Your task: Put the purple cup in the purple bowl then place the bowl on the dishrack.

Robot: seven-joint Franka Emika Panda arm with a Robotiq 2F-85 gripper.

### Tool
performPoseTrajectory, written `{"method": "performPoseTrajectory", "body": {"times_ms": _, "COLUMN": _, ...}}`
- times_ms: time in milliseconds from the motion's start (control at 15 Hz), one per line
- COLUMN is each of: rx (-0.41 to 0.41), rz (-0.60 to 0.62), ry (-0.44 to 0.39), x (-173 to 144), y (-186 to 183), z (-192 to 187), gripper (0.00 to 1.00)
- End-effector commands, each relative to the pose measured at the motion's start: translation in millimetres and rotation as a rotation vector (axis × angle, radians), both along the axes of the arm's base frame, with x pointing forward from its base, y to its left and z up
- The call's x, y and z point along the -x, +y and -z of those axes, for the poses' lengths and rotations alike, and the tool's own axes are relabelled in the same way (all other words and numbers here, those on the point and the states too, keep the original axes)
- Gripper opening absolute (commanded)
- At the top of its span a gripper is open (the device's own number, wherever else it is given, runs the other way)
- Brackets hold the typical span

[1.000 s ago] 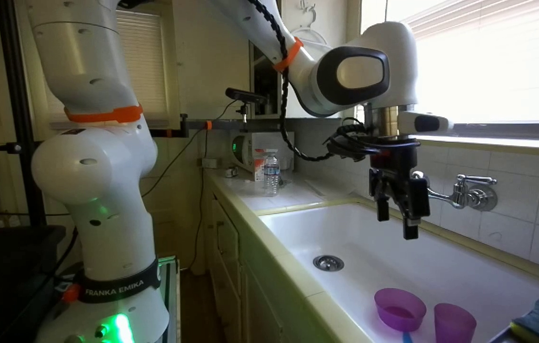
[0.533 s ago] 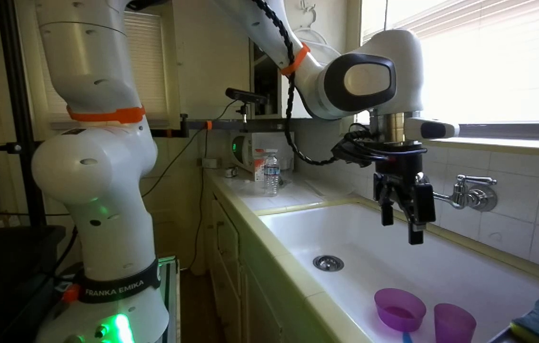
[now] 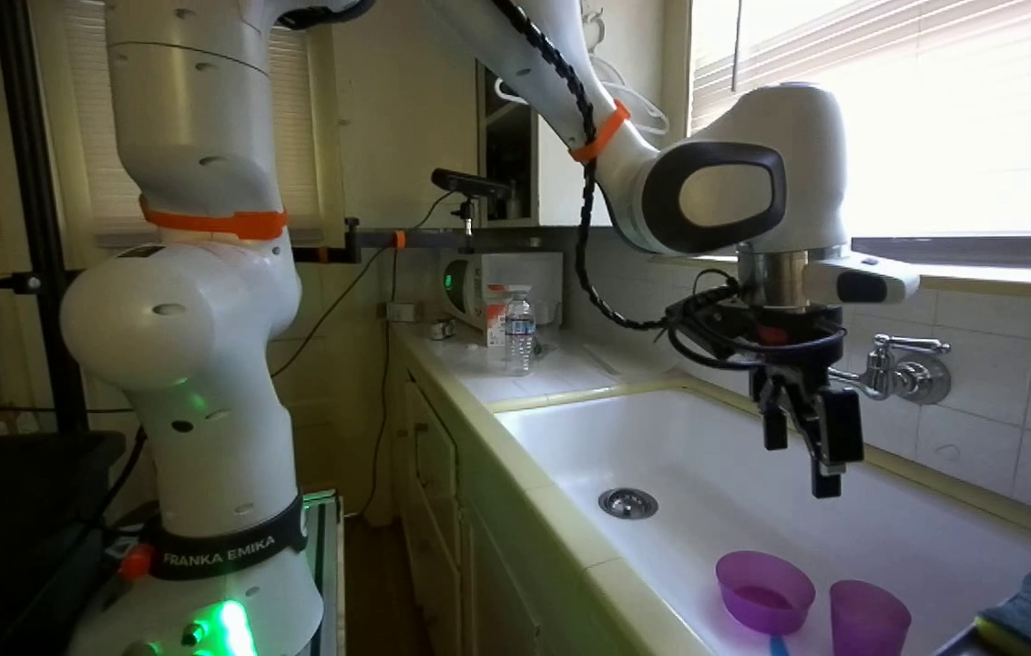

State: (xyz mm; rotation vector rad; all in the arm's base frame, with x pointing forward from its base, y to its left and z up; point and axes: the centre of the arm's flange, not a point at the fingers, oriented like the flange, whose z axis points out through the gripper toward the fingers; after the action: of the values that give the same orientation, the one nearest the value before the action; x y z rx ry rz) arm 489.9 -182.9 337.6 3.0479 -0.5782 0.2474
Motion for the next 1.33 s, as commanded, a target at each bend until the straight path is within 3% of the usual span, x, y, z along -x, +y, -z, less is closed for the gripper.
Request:
{"method": "performPoseTrajectory", "body": {"times_ms": 0, "rx": -0.018, "rz": -0.021, "ry": -0.032, "x": -33, "y": -18, "z": 35, "gripper": 1.0}}
{"method": "performPoseTrajectory", "body": {"times_ms": 467, "rx": -0.084, "rz": -0.164, "ry": -0.068, "x": -70, "y": -19, "z": 81, "gripper": 1.0}}
{"method": "performPoseTrajectory", "body": {"times_ms": 867, "rx": -0.047, "rz": -0.36, "ry": -0.051, "x": -91, "y": -3, "z": 110, "gripper": 1.0}}
{"method": "performPoseTrajectory", "body": {"times_ms": 1267, "rx": -0.019, "rz": -0.467, "ry": -0.043, "x": -99, "y": 14, "z": 138, "gripper": 1.0}}
